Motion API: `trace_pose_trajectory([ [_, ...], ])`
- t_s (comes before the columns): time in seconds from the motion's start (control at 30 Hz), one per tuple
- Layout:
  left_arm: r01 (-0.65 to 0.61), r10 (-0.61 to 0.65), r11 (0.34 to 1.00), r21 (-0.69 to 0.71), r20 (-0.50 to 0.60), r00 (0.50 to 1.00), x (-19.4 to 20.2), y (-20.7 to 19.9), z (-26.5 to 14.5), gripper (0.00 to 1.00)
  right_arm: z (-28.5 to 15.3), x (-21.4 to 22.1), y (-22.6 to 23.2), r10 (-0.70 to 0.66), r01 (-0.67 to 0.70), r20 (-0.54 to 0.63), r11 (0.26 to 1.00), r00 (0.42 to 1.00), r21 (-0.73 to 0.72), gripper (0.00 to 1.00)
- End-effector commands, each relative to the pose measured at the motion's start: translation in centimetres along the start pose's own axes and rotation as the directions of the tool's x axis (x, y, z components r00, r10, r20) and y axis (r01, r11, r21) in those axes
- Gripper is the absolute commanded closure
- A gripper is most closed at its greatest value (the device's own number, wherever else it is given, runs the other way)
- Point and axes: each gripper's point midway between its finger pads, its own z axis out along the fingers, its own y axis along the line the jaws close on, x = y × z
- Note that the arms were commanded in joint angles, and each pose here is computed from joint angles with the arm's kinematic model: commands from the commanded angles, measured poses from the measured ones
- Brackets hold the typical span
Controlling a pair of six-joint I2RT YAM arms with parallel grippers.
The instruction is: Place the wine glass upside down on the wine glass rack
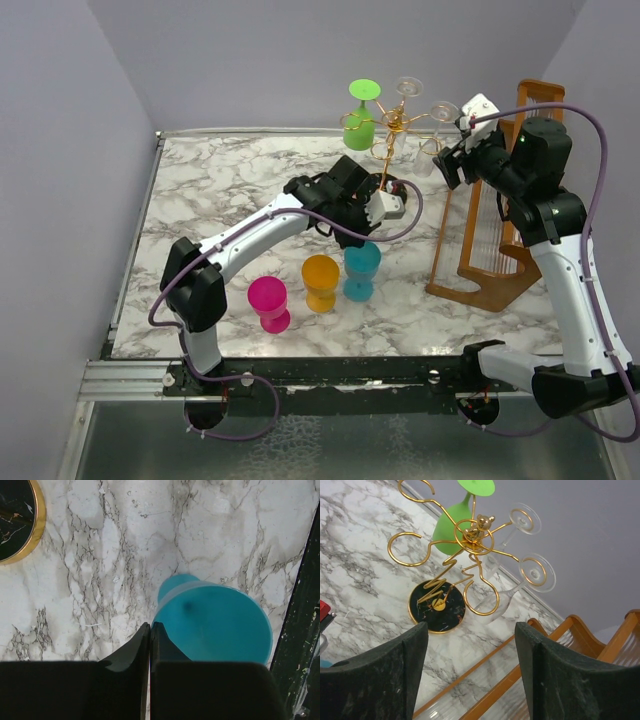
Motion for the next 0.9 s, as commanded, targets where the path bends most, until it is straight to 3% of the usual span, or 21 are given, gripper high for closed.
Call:
trace_pose_trajectory([
  [0.0,-0.018,0.016,0.999,0.049,0.048,0.999,-2.0,-1.1,-0.9,1.00,-0.1,-0.3,-2.0,0.022,-0.022,0.008,0.995,1.000,0.099,0.26],
  [0.23,0.009,-0.022,0.996,0.086,0.146,0.989,-4.4,-1.2,-3.9,1.00,-0.1,-0.4,-2.5,0.052,-0.053,0.010,0.992,0.999,0.117,0.20],
  [0.47,0.050,-0.108,0.979,0.196,0.300,0.948,-5.7,-0.4,-9.4,1.00,-0.4,-2.1,-1.0,0.043,-0.042,0.046,0.999,0.998,-0.004,0.19],
  [0.7,0.086,-0.171,0.978,0.189,0.495,0.852,-6.4,1.5,-18.2,1.00,-0.1,-3.7,0.9,0.053,-0.040,0.092,0.989,0.994,-0.142,0.19],
  [0.87,0.144,-0.215,0.976,0.166,0.586,0.781,-7.3,3.0,-22.3,1.00,1.2,-4.4,3.0,0.140,-0.104,0.106,0.952,0.985,-0.289,0.20],
])
